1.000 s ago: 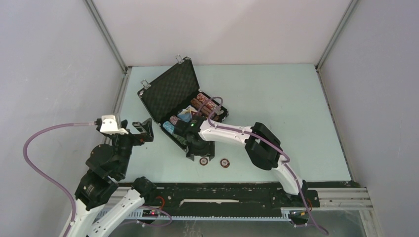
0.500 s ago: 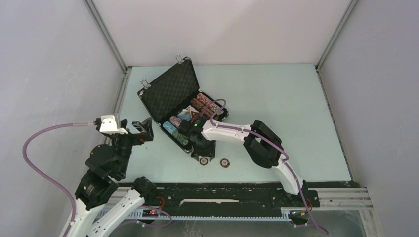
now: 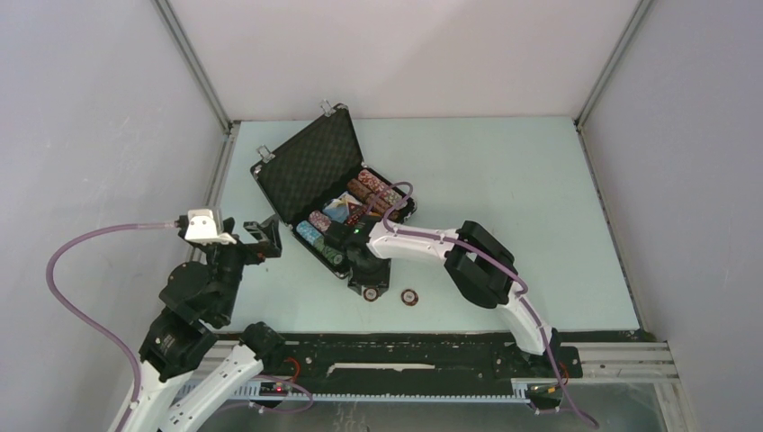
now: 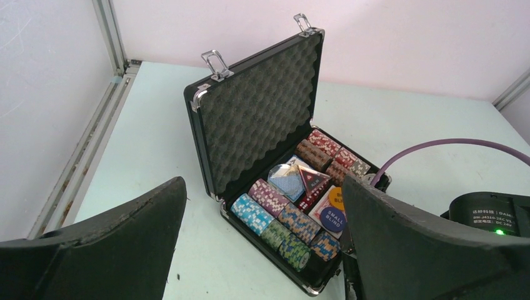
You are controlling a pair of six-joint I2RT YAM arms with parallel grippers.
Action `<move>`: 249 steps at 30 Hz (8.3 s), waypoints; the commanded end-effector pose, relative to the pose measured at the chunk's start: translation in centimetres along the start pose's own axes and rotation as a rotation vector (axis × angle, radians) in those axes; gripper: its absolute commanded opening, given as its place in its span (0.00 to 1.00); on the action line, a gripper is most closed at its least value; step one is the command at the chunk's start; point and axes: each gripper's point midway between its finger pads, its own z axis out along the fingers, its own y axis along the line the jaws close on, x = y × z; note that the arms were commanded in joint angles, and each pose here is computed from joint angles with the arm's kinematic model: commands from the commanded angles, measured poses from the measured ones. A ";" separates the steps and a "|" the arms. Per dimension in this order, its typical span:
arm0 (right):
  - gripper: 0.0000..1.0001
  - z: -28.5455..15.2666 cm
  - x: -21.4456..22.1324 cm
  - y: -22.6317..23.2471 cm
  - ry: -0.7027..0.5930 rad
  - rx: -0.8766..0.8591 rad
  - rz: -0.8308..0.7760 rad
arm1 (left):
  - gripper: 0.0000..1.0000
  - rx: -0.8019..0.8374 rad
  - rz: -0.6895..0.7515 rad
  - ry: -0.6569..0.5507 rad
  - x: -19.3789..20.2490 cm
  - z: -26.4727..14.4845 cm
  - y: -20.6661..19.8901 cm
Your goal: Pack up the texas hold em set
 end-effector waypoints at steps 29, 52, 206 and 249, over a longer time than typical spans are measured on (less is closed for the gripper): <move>0.42 -5.1 -0.9 -2.0 -0.108 -0.039 0.058 | 1.00 0.013 0.029 0.010 0.5 0.7 -0.5; 0.45 -2.9 -1.3 -9.6 -0.120 0.068 0.186 | 1.00 0.011 0.040 0.030 1.0 1.1 -0.7; 0.14 -9.1 -4.9 -12.7 -0.100 -0.157 0.501 | 0.75 0.733 -0.729 0.649 19.1 1.2 -19.4; 0.13 -11.6 -7.9 -9.7 -0.077 -0.278 0.651 | 0.44 0.797 -0.890 0.680 23.6 3.3 -26.3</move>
